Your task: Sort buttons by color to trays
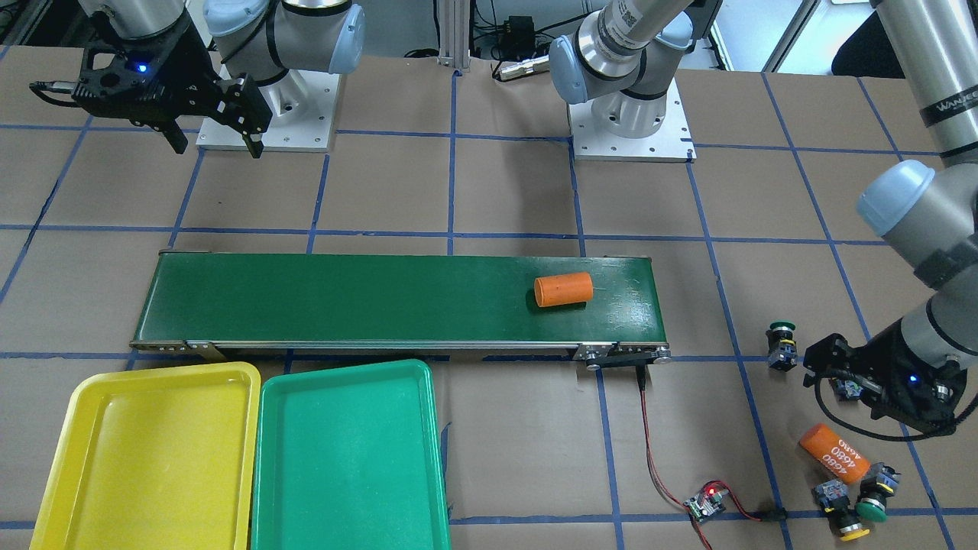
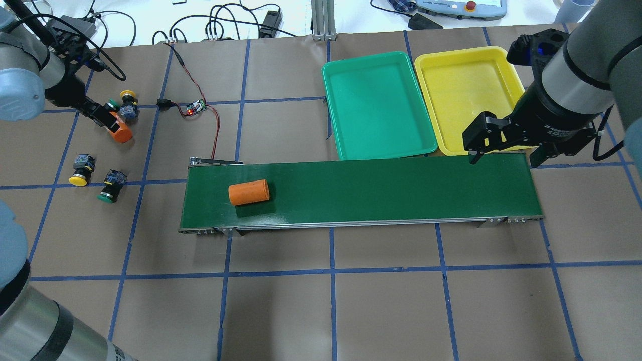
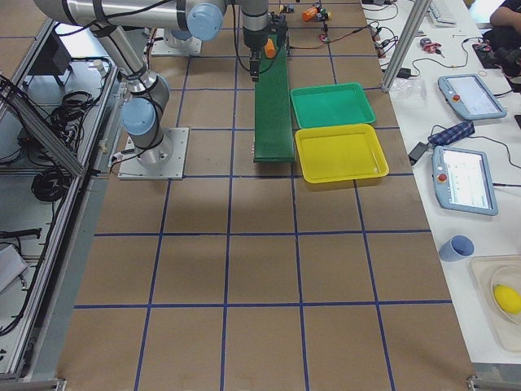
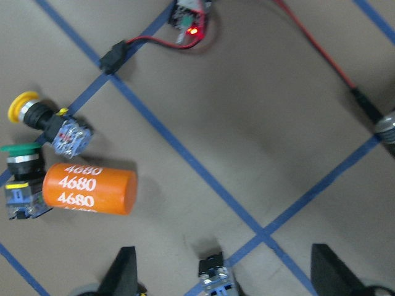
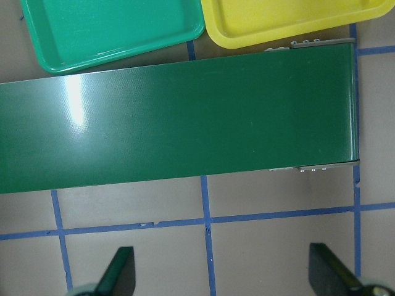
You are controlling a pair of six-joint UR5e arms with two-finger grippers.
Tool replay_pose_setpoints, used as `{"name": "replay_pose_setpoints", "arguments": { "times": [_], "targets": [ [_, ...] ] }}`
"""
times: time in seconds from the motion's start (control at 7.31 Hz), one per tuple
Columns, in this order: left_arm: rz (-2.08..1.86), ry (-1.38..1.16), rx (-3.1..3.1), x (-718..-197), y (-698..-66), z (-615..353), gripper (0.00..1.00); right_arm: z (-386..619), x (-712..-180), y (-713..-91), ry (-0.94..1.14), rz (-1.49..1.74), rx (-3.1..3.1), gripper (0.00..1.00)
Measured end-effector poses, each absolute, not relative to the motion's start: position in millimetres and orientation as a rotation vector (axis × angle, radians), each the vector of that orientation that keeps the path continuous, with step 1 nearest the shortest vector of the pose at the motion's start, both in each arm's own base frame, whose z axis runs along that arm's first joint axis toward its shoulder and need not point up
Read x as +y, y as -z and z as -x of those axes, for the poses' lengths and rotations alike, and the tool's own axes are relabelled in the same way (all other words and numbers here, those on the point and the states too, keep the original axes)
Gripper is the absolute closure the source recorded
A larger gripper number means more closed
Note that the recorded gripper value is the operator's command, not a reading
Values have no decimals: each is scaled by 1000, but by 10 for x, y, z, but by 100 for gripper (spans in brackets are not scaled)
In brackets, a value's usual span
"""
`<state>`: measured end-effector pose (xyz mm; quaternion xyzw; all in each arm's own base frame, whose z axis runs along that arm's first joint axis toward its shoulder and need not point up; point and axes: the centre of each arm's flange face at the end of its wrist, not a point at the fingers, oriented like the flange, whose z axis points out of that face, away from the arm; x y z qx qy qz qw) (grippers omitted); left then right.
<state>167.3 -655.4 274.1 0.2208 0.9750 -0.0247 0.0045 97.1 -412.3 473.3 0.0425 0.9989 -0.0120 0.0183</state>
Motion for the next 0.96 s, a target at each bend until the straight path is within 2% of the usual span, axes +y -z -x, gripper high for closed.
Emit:
{"name": "replay_pose_setpoints", "arguments": {
  "times": [0.55, 0.96],
  "targets": [
    [226, 106, 3133, -6974, -2458, -2118, 0, -974, -4117, -4727, 35, -130, 3105, 0],
    [892, 38, 3047, -7061, -2082, -2158, 0, -984, -4113, -4725, 34, -135, 3096, 0]
  ]
}}
